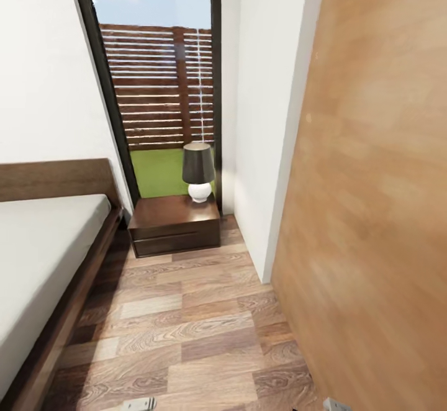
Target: In the bedroom, move the book from the bed onto either nightstand, and place the two sandals side by side next to the bed.
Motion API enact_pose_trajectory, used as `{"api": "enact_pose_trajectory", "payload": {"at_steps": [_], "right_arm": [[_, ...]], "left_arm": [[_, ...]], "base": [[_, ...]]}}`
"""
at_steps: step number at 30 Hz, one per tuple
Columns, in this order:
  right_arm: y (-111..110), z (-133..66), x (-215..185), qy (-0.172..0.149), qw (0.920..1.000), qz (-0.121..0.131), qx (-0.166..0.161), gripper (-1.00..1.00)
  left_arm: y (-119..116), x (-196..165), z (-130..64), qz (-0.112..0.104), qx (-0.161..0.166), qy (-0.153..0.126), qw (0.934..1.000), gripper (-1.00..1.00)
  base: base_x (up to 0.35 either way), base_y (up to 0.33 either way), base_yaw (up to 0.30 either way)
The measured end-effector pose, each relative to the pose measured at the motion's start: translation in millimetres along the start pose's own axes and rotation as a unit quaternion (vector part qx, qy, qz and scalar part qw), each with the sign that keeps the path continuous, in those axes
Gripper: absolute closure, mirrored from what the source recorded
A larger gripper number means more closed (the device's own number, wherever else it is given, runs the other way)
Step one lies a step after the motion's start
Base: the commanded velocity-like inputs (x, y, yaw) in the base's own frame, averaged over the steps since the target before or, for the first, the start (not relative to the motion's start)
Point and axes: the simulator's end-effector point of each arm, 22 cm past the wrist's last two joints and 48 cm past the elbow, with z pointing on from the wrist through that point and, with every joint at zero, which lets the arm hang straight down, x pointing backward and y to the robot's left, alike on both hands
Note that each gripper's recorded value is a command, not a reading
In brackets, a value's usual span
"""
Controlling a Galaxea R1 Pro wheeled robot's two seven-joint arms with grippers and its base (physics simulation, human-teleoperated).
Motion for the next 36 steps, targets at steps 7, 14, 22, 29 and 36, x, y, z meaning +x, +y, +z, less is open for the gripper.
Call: {"api": "enact_pose_trajectory", "payload": {"at_steps": [7,14,22,29,36], "right_arm": [[-0.6,0.7,1.3,0.002,1.0,0.0,0.001,-1.0],[-1.6,1.3,3.6,0.004,1.0,0.001,0.002,-1.0],[-1.7,1.1,3.8,0.004,1.0,0.001,0.002,-1.0],[-1.8,1.1,3.9,0.004,1.0,0.001,0.002,-1.0],[-1.6,1.2,3.8,0.004,1.0,0.001,0.001,-1.0]], "left_arm": [[0.3,1.6,0.6,0.0,0.0,0.002,1.0,-1.0],[0.6,4.1,1.1,0.0,-0.001,0.005,1.0,-1.0],[-0.3,4.6,0.9,0.0,-0.001,0.005,1.0,-1.0],[-0.5,4.6,0.9,-0.001,0.0,0.005,1.0,-1.0],[-0.6,4.6,0.9,0.0,0.0,0.005,1.0,-1.0]], "base": [[0.07,-0.006,0.146],[0.026,0.0,0.192],[0.262,-0.066,0.027],[0.309,-0.098,0.005],[0.312,-0.099,0.164]]}}
